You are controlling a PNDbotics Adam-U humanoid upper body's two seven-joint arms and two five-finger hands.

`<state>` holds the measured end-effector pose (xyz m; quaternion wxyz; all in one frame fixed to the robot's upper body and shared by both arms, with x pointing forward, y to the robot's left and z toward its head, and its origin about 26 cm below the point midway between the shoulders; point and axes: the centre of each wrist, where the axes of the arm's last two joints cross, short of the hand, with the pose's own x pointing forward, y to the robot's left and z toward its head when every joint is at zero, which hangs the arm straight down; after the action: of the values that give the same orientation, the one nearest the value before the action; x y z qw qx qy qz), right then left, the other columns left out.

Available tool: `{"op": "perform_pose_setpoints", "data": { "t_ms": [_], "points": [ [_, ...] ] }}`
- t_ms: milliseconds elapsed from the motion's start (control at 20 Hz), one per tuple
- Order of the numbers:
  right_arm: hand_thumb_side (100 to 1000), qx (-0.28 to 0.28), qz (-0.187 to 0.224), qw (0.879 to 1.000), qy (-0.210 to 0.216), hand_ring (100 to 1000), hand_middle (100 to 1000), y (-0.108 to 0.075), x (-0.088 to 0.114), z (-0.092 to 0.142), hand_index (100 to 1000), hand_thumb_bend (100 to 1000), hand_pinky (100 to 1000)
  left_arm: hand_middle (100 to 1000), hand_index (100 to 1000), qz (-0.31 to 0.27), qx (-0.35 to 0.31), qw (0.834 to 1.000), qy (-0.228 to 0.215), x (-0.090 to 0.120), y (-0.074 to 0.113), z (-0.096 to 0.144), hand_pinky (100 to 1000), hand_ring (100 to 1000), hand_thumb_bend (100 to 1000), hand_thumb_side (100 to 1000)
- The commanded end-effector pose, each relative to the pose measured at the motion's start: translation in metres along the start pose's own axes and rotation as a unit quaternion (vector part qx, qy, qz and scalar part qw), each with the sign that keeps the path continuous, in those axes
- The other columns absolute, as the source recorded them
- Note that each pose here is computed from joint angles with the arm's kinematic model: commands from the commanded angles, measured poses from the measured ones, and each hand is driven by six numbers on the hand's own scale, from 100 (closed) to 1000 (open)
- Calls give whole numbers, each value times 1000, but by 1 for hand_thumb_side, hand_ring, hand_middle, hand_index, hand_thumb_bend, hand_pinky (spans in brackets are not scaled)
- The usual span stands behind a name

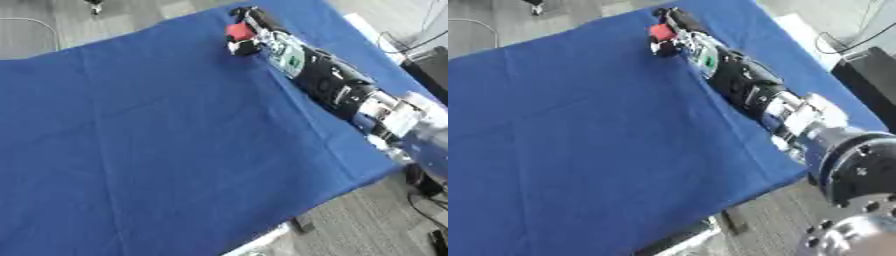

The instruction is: Pick up the objects with one hand, pass them to the other hand, and then place them into the box on the other side of the table.

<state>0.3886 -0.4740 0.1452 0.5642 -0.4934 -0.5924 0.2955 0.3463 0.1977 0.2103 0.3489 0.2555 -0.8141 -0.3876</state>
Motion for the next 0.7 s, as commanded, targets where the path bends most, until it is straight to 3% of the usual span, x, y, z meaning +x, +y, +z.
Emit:
{"op": "perform_pose_setpoints", "data": {
  "t_ms": [50, 700],
  "points": [
    [100, -22, 2, 1000, -13, 509, 636, -21, 2, -5, 858, 100, 767, 715, 848, -10, 10, 1000, -9, 4, 8, -3, 731, 717, 503, 794],
    [100, -42, -31, 997, -59, 460, 595, -30, 28, -8, 829, 100, 729, 715, 848, -8, 9, 1000, -7, 3, 7, -2, 729, 717, 501, 793]
  ]
}}
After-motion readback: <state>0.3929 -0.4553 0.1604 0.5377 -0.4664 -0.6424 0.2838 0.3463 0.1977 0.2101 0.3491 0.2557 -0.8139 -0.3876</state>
